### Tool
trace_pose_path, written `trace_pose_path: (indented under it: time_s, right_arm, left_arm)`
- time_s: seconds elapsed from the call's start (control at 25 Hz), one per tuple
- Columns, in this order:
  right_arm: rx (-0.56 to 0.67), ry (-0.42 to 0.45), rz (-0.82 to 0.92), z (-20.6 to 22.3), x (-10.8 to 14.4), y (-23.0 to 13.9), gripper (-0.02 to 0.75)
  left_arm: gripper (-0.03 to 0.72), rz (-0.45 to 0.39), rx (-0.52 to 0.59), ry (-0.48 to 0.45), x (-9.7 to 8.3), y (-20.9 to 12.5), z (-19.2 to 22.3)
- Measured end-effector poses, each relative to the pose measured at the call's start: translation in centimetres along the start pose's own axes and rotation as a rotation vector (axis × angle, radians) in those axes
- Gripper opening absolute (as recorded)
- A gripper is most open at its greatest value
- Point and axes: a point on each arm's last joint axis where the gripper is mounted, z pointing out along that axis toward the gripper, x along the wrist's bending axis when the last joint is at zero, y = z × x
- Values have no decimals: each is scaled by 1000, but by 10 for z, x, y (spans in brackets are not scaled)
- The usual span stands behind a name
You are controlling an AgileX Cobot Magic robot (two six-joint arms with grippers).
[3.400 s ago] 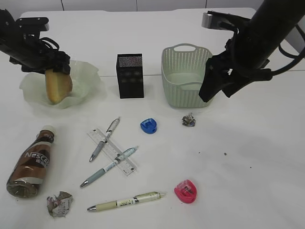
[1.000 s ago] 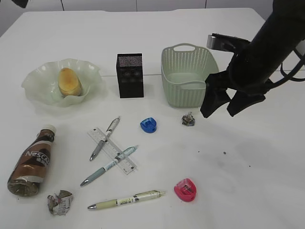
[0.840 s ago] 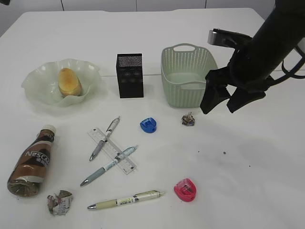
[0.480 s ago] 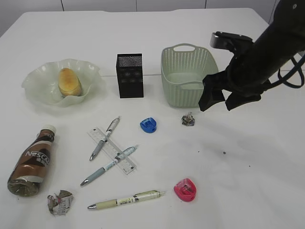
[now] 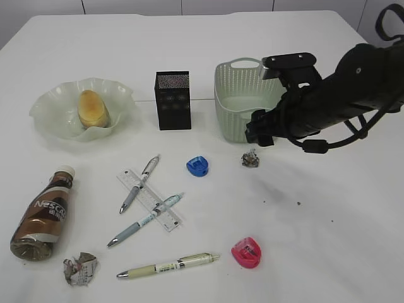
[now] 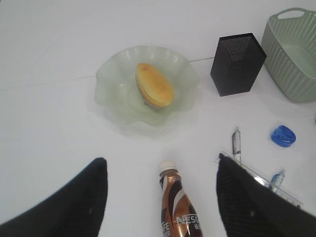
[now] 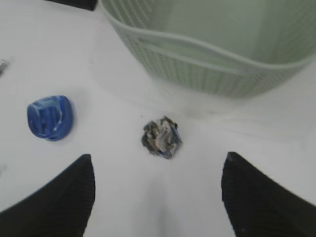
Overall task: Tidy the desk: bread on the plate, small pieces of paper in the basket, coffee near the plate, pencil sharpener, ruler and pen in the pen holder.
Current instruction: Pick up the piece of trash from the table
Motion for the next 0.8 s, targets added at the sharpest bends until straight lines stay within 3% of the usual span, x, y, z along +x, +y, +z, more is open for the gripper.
trace_pose_path:
  time_s: [0.8]
  right_arm:
    - [45, -7, 7, 62, 1, -10, 584]
  left_arm:
    - [491, 1, 18, -1, 0, -2, 0]
